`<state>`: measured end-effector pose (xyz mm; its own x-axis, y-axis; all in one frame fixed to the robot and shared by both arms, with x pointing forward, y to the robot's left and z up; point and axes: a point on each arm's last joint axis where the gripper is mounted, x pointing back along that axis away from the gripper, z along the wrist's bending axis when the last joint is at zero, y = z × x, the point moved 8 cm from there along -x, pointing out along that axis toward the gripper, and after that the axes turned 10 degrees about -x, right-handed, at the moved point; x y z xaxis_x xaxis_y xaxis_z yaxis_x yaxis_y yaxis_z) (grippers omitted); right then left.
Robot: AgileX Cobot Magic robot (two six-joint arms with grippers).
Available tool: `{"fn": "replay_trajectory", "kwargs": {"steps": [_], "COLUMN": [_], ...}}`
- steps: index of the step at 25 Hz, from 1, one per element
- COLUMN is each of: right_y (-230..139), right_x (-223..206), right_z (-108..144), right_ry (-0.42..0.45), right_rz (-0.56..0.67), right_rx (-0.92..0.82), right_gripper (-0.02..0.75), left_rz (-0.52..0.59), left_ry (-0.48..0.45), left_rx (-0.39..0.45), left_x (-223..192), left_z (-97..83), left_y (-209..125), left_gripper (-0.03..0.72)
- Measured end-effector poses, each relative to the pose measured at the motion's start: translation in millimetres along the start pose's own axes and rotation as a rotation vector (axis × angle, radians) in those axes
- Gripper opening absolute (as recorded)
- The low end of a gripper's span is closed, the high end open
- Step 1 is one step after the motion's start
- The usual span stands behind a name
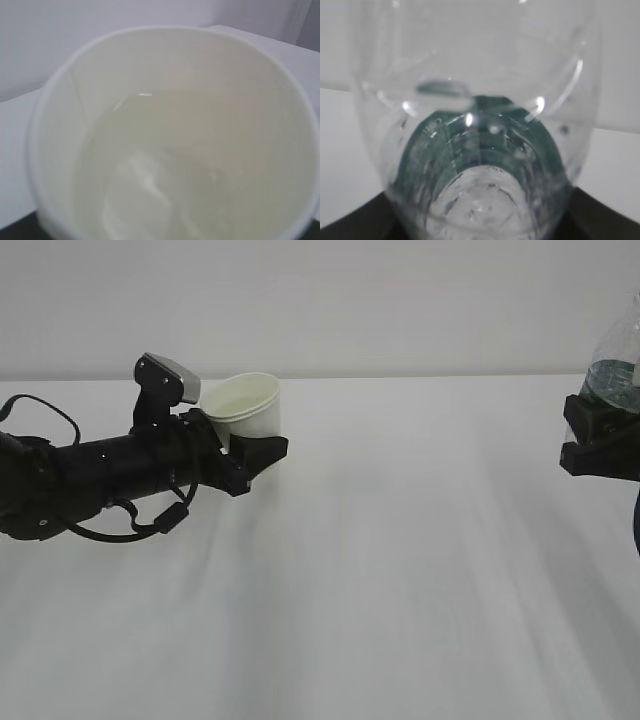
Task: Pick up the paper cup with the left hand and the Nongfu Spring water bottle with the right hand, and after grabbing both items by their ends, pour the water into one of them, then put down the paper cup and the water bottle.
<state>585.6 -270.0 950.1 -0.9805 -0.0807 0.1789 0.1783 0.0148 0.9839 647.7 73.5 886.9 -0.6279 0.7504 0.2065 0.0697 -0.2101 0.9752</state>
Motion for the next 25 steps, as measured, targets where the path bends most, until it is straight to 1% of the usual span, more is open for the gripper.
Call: {"fn": "replay_trajectory", "kwargs": {"steps": [18, 25], "right_y": [0, 0], "right_x": [0, 0], "right_z": [0, 0], "right_ry": [0.000, 0.000], "right_rz": [0.000, 0.000], "right_rx": [-0.014, -0.014], "right_gripper": [0.426, 0.424], "left_rz": [0.008, 0.008], "left_ry": [0.188, 0.258], "left_rx": [0.049, 0.069], "left_x": [35, 51], "left_z": [75.0, 100.0], "left_y": [-12, -17], "left_gripper": [0.449, 0.449]}}
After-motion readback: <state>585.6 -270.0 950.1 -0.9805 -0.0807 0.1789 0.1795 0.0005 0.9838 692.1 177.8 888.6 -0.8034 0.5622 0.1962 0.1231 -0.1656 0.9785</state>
